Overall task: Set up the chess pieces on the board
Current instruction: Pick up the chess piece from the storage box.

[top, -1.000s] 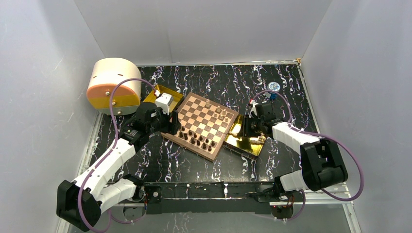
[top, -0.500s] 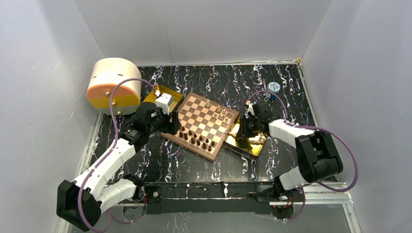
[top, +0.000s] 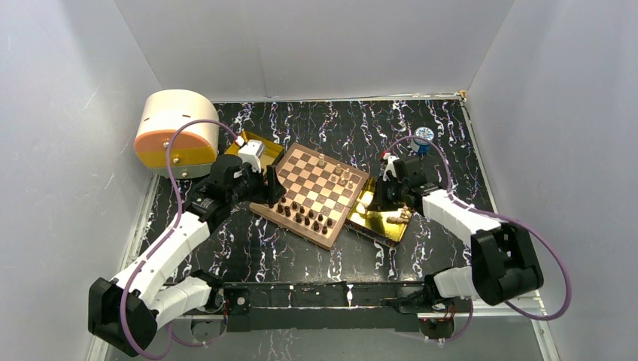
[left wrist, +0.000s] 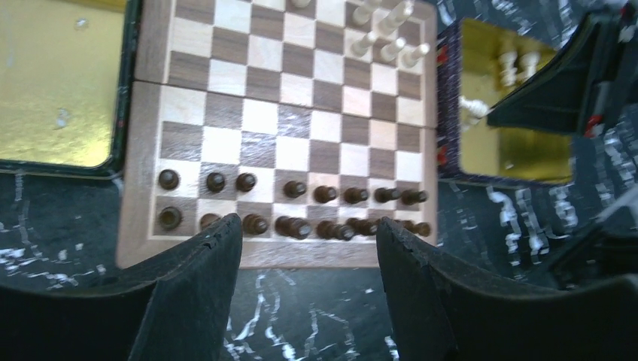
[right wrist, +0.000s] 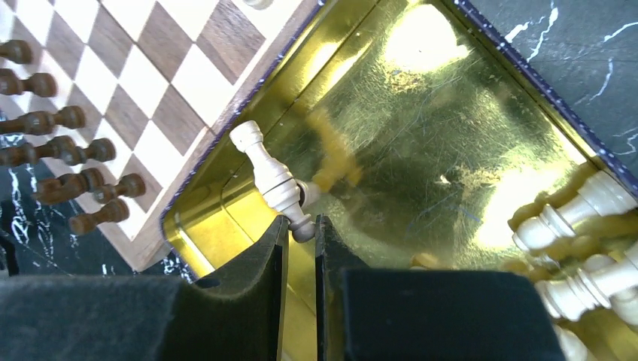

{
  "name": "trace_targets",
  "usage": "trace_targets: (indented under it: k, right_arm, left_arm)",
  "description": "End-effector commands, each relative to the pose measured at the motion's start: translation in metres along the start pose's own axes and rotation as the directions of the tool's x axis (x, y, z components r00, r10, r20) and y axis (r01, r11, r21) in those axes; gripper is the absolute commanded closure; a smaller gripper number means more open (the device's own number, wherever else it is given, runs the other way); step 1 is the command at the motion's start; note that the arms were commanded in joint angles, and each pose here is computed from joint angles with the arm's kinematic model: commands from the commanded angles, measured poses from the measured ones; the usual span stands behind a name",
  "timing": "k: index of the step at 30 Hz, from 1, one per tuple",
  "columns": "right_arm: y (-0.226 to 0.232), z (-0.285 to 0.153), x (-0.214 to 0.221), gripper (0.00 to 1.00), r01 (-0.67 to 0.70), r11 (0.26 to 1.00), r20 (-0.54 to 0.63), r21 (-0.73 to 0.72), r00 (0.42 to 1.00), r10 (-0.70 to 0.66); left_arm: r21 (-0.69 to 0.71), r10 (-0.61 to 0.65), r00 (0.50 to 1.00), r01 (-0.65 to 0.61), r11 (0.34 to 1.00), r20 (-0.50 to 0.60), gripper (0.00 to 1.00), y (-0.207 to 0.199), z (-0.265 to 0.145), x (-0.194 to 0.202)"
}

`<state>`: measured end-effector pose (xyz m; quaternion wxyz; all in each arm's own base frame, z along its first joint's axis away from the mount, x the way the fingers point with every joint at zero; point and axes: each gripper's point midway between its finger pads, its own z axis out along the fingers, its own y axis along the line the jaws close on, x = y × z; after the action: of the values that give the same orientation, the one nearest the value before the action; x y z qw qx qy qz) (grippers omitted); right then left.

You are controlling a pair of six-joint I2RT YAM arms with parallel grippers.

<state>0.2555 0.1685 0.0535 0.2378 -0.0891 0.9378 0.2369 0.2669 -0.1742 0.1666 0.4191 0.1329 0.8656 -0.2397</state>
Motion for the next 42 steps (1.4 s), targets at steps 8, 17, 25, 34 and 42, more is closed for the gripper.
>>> trace_targets:
  k: [8,17,25,34,42]
  right_arm:
    - [0.047,-0.060,-0.037,1.00,0.069,0.991,0.168,-0.117,0.985,-0.048]
    - [0.090,-0.092,-0.054,1.00,0.121,0.950,0.286,-0.287,0.958,-0.036]
    - [0.124,-0.110,-0.056,1.00,0.154,0.882,0.324,-0.445,0.946,-0.001]
    - [0.133,-0.113,-0.056,1.00,0.168,0.865,0.324,-0.473,0.946,-0.007]
    - [0.131,-0.110,-0.055,1.00,0.165,0.868,0.318,-0.469,0.948,-0.008]
  left_arm:
    - [0.220,-0.416,0.908,0.414,0.883,-0.038,0.38,-0.067,-0.003,-0.061]
    - [0.350,-0.531,0.840,0.534,0.770,-0.111,0.43,-0.099,0.015,-0.087]
    - [0.418,-0.521,0.829,0.554,0.720,-0.202,0.48,-0.140,0.042,-0.080]
    - [0.450,-0.528,0.813,0.578,0.680,-0.247,0.49,-0.166,0.058,-0.076]
    - [0.459,-0.526,0.805,0.590,0.664,-0.274,0.50,-0.174,0.056,-0.069]
